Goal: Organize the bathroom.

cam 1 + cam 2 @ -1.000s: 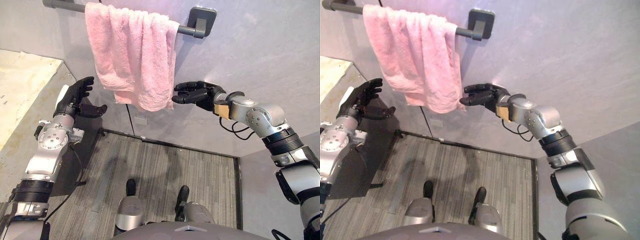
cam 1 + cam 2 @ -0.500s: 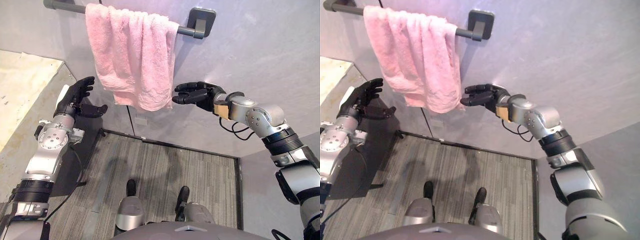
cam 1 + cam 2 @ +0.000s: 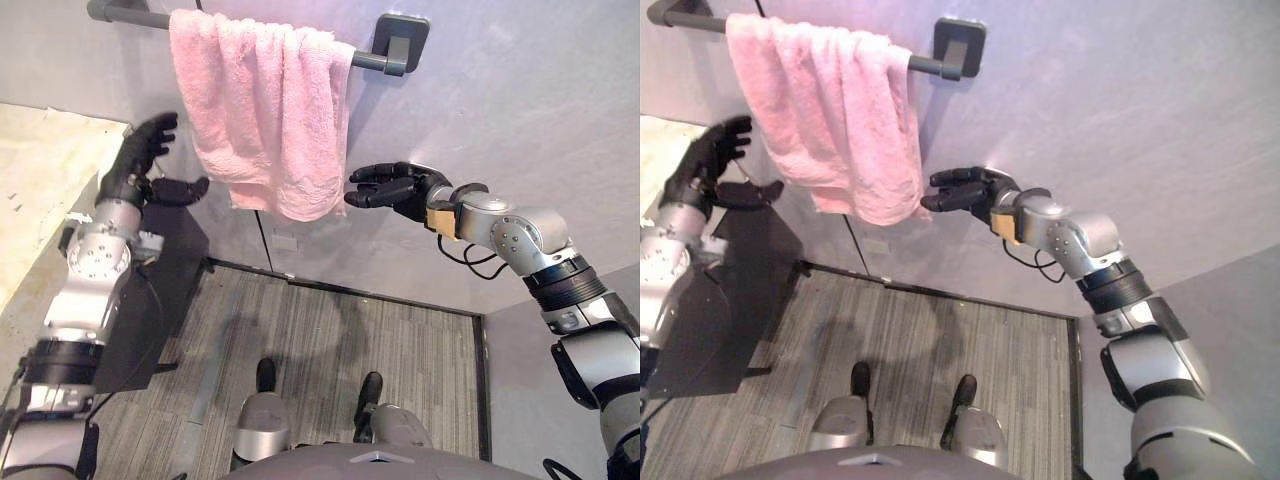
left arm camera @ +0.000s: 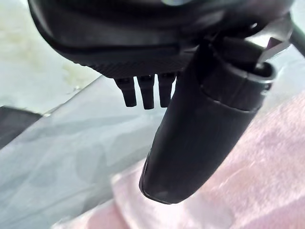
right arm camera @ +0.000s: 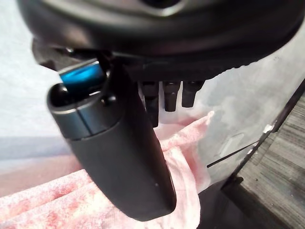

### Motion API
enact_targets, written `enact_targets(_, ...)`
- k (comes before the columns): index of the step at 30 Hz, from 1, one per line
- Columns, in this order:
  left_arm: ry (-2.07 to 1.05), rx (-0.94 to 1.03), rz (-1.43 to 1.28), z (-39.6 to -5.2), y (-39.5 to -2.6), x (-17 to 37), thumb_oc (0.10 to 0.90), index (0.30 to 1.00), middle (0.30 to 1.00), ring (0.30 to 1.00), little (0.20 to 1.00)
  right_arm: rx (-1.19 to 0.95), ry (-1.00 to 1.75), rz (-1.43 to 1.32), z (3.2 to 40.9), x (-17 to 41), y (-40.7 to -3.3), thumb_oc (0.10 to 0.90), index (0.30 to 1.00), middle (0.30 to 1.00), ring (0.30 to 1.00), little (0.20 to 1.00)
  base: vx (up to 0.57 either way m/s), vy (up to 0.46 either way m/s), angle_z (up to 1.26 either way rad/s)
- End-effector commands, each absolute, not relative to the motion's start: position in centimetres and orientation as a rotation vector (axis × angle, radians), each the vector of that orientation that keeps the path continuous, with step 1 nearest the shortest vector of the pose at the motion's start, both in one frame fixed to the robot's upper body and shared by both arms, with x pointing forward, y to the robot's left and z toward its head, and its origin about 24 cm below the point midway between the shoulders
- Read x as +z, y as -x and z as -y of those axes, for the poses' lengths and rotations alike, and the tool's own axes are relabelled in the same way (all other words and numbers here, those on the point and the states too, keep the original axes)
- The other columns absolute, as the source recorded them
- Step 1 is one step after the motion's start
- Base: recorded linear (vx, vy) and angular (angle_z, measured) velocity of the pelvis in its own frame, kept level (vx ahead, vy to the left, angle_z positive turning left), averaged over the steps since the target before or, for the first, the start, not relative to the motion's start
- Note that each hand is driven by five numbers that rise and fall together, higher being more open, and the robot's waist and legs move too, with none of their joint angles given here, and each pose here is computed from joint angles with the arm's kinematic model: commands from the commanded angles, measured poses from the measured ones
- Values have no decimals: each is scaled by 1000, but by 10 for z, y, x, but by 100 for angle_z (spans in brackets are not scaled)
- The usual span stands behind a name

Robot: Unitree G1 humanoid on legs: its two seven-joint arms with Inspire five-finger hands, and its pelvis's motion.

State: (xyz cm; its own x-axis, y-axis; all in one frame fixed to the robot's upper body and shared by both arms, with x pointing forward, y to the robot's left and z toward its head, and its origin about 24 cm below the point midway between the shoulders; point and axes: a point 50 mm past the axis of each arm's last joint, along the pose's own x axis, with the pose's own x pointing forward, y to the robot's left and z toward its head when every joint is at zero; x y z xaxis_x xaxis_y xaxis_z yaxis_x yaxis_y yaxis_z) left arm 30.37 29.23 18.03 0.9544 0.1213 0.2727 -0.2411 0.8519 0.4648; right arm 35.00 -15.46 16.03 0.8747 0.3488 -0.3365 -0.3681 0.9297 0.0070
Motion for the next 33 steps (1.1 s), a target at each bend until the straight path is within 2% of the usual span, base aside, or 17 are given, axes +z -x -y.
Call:
enact_targets(1, -535, 216, 468, -286, -311, 226, 800, 900, 900, 900, 900, 219, 93, 161, 156, 289, -366, 800, 900, 900, 900, 900, 0, 0, 0)
enact_targets(13, -261, 66, 171, -272, -335, 179, 800, 900, 900, 900, 900, 243, 97, 165, 152, 294, -370, 800, 900, 900, 900, 900, -12, 0, 0)
enact_targets(24, -198, -29, 150, -253, -335, 168, 800, 900, 900, 900, 900, 240, 111, 185, 153, 298, -372, 800, 900, 900, 900, 900, 0, 0, 0)
enact_targets(27, -104, -71, 128, -248, -336, 166, 800, 900, 900, 900, 900, 239, 114, 186, 153, 297, -372, 800, 900, 900, 900, 900, 0, 0, 0)
enact_targets(32, 308, -156, 33, -224, -337, 146, 800, 900, 900, 900, 900, 243, 110, 184, 150, 295, -372, 800, 900, 900, 900, 900, 0, 0, 0)
enact_targets(33, 308, -156, 33, -224, -337, 146, 800, 900, 900, 900, 900, 243, 110, 184, 150, 295, -372, 800, 900, 900, 900, 900, 0, 0, 0)
